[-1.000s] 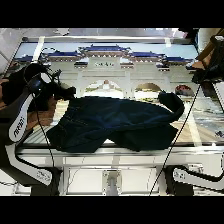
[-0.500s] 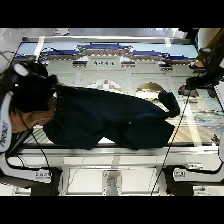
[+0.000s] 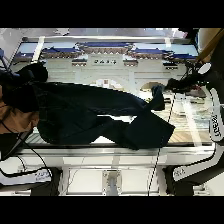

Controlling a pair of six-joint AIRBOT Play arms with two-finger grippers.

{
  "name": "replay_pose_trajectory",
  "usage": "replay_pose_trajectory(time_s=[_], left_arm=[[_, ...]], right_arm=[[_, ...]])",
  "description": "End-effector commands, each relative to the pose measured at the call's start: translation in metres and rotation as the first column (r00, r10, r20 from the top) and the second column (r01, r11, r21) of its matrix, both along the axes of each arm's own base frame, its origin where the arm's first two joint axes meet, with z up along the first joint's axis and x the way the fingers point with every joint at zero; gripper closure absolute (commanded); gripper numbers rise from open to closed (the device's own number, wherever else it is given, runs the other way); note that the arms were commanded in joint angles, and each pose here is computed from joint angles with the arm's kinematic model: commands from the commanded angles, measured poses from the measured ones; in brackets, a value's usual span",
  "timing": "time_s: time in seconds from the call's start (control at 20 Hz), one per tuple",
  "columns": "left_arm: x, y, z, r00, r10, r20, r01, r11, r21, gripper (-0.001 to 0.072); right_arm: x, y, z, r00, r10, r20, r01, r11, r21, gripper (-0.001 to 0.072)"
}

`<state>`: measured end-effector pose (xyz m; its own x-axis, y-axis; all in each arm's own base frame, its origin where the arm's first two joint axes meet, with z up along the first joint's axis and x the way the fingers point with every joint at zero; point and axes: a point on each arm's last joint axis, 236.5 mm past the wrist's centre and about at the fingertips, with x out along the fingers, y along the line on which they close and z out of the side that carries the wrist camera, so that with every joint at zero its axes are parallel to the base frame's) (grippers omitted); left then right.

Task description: Fold the clothes and pants, and hang the long-sleeved shirts on hangers.

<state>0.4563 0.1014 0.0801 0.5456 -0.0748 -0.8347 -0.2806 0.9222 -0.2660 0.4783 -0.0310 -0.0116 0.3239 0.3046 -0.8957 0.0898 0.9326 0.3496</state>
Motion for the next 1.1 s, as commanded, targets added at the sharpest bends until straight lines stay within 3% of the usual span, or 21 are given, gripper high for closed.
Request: replay_pose_trajectory(time_s=[0.0,0.25,0.35,0.45,0.55,0.6,0.7,1.05], left_arm=[[-0.005,0.004,0.000,1.000,0.005,-0.014,-0.005,1.000,0.012,0.0686],[-0.008,0.003,-0.001,1.000,0.001,-0.028,-0.001,1.000,0.008,0.0686],[-0.010,0.002,-0.002,0.999,-0.002,-0.036,0.002,1.000,0.006,0.0686],[-0.011,0.002,-0.003,0.999,-0.003,-0.042,0.003,1.000,0.003,0.0685],[-0.011,0.002,-0.003,0.999,-0.003,-0.042,0.003,1.000,0.003,0.0686],[-0.011,0.002,-0.003,0.999,-0.003,-0.042,0.003,1.000,0.003,0.0686],[-0.011,0.002,-0.003,0.999,-0.003,-0.042,0.003,1.000,0.003,0.0686],[-0.012,0.001,-0.003,0.999,-0.005,-0.045,0.005,1.000,0.001,0.0686]], right_arm=[[0.052,0.040,0.027,0.977,-0.066,0.205,0.028,0.983,0.181,0.0205],[0.047,0.065,-0.002,0.983,0.073,0.168,-0.079,0.997,0.027,0.0233],[0.040,0.069,-0.019,0.988,0.103,0.117,-0.103,0.995,-0.011,0.0402],[0.032,0.062,-0.028,0.990,0.123,0.073,-0.119,0.991,-0.054,0.0690],[0.025,0.051,-0.029,0.996,0.087,0.031,-0.085,0.995,-0.051,0.0676],[0.023,0.048,-0.025,0.997,0.080,0.021,-0.079,0.996,-0.036,0.0627],[0.022,0.044,-0.015,0.997,0.082,0.013,-0.082,0.996,-0.025,0.0131],[0.041,0.036,0.017,0.992,0.089,0.089,-0.084,0.994,-0.066,0.0131]])
